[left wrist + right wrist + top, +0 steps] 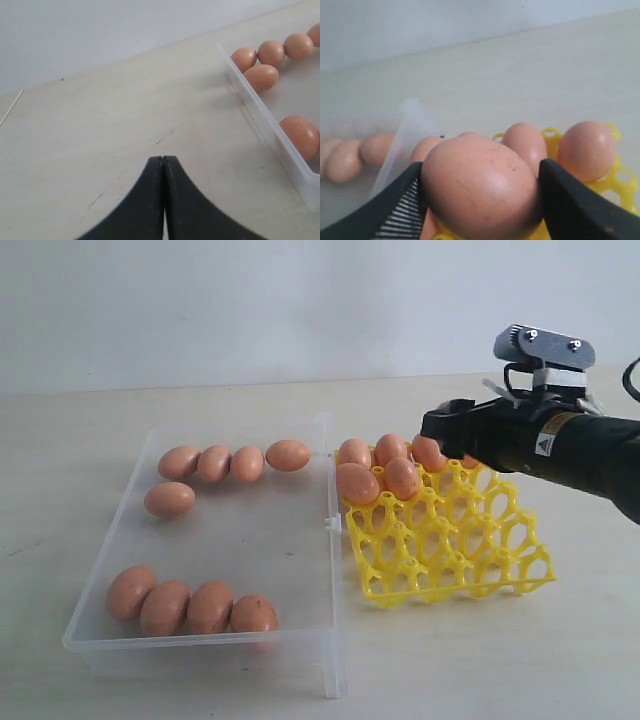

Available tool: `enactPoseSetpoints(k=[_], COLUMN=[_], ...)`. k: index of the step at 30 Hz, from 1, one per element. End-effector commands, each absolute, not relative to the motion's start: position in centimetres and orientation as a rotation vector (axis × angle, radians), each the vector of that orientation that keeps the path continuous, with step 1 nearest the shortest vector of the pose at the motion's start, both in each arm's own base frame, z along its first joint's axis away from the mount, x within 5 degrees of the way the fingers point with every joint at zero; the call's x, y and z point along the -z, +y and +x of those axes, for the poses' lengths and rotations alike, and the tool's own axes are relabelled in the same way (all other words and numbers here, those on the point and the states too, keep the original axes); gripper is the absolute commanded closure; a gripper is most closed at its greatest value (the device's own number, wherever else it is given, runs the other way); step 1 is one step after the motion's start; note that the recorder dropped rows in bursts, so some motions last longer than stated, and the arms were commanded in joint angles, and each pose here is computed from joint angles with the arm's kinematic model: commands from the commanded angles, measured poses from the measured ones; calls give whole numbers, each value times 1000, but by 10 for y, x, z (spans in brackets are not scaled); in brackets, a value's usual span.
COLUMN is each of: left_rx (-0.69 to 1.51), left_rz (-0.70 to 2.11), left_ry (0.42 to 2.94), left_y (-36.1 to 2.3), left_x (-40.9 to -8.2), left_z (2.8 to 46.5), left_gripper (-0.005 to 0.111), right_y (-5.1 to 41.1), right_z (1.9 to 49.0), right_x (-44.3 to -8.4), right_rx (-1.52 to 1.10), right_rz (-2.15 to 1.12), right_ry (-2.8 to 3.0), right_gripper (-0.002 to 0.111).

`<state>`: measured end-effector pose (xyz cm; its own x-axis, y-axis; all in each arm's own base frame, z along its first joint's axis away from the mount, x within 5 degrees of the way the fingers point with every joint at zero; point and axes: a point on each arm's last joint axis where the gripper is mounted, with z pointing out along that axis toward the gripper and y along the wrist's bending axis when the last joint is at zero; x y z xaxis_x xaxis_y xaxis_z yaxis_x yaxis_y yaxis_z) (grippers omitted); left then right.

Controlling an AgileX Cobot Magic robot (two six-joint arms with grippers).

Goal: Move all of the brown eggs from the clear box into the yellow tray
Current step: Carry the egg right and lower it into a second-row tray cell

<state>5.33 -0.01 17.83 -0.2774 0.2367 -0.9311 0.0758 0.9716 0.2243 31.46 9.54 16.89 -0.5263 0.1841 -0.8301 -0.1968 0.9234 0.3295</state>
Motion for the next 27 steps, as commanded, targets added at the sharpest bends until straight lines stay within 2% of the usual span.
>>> enactPoseSetpoints(k=[1,14,18,21,27], left_rx=[-154,-154,-154,-154,-154], left_rz=[223,223,223,223,223], left_ry=[1834,1834,1834,1834,1834], left_y=[0,0,0,0,0], left_x=[-181,-181,-181,-181,-181], left_z=[53,53,53,53,53], left_gripper=[107,107,107,107,107], right_y=[88,76,73,76,79], right_z=[319,328,330,334,342], right_x=[-169,-120,-109,-106,-110], right_rx=[-685,-947,-937,-928,-938], right_rz=[77,247,318,242,188], right_ry=[1992,2034,2041,2053,2039], right_gripper=[108,108,108,108,84])
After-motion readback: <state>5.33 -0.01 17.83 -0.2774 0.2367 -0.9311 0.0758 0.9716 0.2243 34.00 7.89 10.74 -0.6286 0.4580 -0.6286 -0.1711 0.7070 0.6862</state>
